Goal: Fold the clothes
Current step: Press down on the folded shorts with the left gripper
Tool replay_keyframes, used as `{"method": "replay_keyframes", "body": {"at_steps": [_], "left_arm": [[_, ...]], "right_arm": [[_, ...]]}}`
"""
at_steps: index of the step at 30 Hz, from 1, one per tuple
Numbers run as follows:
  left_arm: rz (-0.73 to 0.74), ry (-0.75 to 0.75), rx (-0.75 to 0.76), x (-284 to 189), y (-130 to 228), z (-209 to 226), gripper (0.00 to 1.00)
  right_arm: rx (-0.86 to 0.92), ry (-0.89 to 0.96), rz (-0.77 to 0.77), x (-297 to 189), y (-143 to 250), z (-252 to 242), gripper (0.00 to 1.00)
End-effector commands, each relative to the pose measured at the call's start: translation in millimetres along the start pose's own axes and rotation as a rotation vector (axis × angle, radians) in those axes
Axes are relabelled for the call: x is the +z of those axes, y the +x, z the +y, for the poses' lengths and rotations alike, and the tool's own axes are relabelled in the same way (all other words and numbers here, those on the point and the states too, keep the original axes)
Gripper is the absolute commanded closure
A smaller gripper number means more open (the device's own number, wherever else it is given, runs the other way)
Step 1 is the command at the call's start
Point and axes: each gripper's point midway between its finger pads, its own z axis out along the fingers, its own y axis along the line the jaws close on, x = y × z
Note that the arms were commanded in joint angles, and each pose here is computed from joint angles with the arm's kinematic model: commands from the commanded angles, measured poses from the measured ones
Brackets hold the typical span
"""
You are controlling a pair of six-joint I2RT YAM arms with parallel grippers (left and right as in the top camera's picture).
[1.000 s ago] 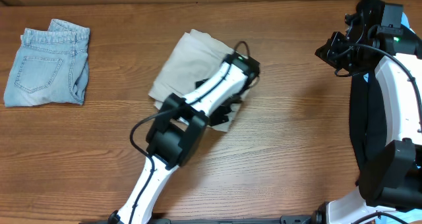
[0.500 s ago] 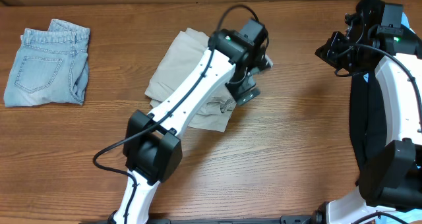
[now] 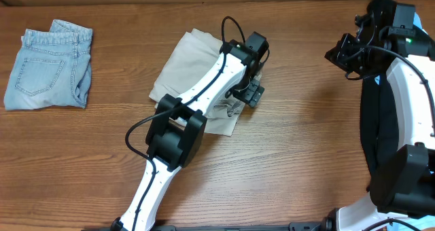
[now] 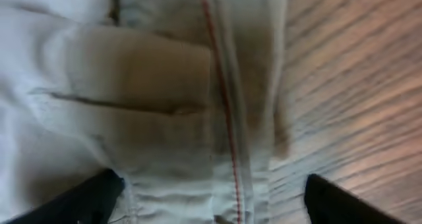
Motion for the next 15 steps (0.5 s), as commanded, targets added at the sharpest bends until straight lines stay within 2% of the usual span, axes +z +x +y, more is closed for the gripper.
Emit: {"method": "replay_keyframes", "body": {"at_steps": [1, 2, 4, 15], "left_arm": [[0.038, -0.052, -0.054, 15.0, 7.5, 5.7, 0.34], [0.036, -0.052, -0.032, 15.0, 6.9, 5.7, 0.39], [0.038, -0.070, -0.003, 16.2, 7.1, 8.7, 0.39], [0.062, -0.040, 0.041, 28.2, 17.0, -10.8, 0.26]], "right_arm": [[-0.021, 0.011, -0.014, -2.6, -4.1, -1.2, 0.94], [-0.023, 0.011, -0.014, -2.6, -4.2, -1.2, 0.94], [-0.025, 0.012, -0.015, -2.6, -4.5, -1.3, 0.94], [-0.028, 0.013, -0.022, -2.6, -6.0, -1.3, 0.94]]}}
